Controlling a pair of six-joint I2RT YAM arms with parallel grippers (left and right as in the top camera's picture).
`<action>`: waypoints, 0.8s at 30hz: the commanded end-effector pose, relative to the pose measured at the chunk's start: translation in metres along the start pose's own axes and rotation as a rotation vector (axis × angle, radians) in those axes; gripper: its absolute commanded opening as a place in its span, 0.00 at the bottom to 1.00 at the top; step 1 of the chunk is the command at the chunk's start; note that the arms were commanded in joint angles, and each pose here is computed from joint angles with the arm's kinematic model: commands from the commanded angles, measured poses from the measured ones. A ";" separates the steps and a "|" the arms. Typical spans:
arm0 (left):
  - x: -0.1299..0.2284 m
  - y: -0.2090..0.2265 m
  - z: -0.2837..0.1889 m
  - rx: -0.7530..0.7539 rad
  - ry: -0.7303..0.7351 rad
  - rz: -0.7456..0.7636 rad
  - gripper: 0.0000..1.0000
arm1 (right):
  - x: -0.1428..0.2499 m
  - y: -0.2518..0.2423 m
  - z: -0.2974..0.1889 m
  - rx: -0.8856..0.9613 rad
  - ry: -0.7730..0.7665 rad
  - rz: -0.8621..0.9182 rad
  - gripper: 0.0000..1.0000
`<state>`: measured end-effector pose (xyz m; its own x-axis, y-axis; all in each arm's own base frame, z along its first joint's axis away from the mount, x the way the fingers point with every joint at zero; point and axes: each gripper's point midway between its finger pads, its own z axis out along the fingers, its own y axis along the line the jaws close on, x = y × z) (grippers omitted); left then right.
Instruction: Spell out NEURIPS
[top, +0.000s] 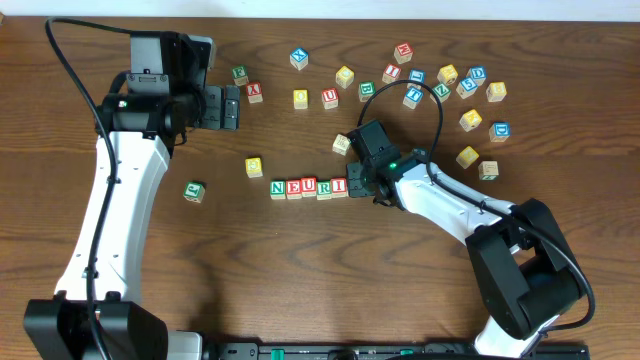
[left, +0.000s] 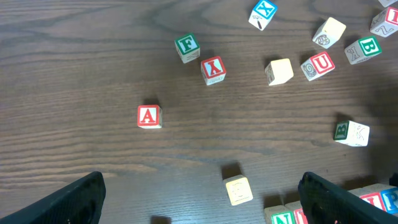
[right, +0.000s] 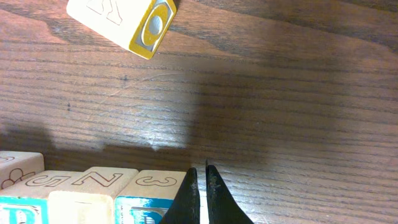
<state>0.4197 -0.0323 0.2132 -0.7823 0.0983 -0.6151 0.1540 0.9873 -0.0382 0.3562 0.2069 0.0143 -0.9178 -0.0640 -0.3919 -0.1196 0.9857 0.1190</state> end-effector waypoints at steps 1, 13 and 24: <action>-0.010 0.000 -0.007 0.002 -0.030 0.011 0.97 | 0.003 -0.008 0.004 0.025 0.014 0.010 0.01; -0.010 0.000 -0.007 0.002 -0.030 0.011 0.98 | -0.004 -0.047 0.002 0.185 -0.015 0.044 0.01; -0.010 0.000 -0.007 0.002 -0.030 0.011 0.98 | -0.057 -0.060 -0.017 0.185 -0.111 0.099 0.07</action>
<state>0.4198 -0.0323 0.2133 -0.7821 0.0983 -0.6154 0.1541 0.9873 -0.0381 0.3847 0.1511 0.0252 -0.9010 0.0203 -0.4333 0.0255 0.9997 -0.0062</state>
